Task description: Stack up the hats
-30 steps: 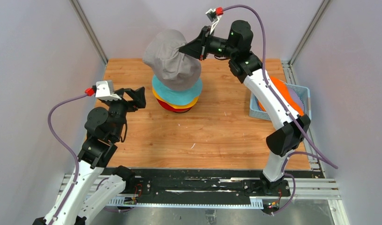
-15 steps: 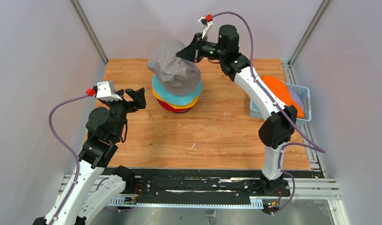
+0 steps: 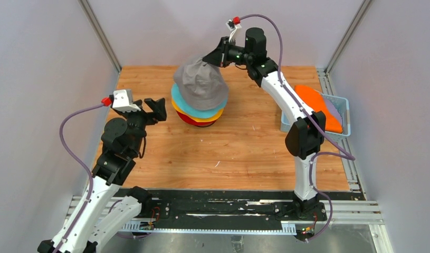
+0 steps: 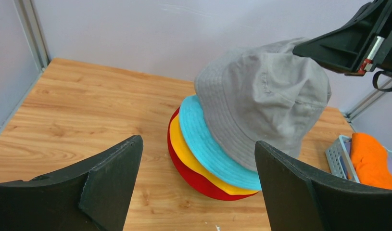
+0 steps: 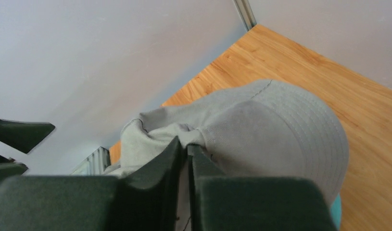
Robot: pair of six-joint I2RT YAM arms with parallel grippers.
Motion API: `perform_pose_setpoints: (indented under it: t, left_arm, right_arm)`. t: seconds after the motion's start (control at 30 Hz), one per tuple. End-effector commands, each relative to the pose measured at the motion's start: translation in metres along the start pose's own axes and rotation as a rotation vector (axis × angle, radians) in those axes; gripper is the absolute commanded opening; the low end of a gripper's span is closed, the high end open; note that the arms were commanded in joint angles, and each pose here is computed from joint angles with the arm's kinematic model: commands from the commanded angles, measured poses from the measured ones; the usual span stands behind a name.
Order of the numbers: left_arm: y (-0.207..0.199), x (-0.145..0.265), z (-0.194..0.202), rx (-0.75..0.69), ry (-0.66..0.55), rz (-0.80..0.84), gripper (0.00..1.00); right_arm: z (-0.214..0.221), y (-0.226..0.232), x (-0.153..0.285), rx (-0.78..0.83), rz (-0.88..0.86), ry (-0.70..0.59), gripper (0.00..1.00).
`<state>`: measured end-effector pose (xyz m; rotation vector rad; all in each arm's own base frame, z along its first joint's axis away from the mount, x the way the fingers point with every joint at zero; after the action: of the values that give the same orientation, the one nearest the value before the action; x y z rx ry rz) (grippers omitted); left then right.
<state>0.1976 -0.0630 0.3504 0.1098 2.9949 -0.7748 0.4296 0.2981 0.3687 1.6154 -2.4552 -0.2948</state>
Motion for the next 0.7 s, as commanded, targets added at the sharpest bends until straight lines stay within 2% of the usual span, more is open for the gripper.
perform_pose_setpoints:
  t: [0.0,0.07,0.13,0.4,0.53,0.67]
  left_arm:
    - [-0.002,-0.012,0.007,0.013,-0.011,0.002,0.91]
    - [-0.002,-0.017,0.012,0.018,-0.008,-0.008,0.93]
    - [-0.002,-0.024,0.017,0.024,-0.007,-0.012,0.95]
    - [-0.001,-0.047,0.02,0.035,-0.071,-0.051,1.0]
    - [-0.006,-0.065,0.017,0.053,-0.079,-0.024,1.0]
    - [-0.013,-0.09,0.019,0.059,-0.066,-0.018,1.0]
  right_arm:
    - [-0.02,-0.011,0.001,0.042,-0.033,-0.06,0.26]
    - [-0.019,-0.014,-0.001,0.046,-0.044,-0.058,0.53]
    - [-0.021,-0.018,0.003,0.058,-0.018,-0.074,0.66]
    - [-0.046,-0.031,0.061,0.066,0.062,-0.19,0.71]
    - [-0.035,-0.029,0.087,0.065,0.11,-0.196,0.72]
    - [-0.019,-0.023,0.094,0.065,0.131,-0.168,0.73]
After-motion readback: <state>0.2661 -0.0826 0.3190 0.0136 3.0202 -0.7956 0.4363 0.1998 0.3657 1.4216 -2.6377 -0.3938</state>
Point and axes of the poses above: each gripper's point midway between its finger pads, its own x axis back along the fingers, its own y axis along the line the jaws close on, z = x × y, the point moved 8 cm from there along x, back along the fingers, and after that the axes turned 13 degrees about x, right-handed, at the moved point
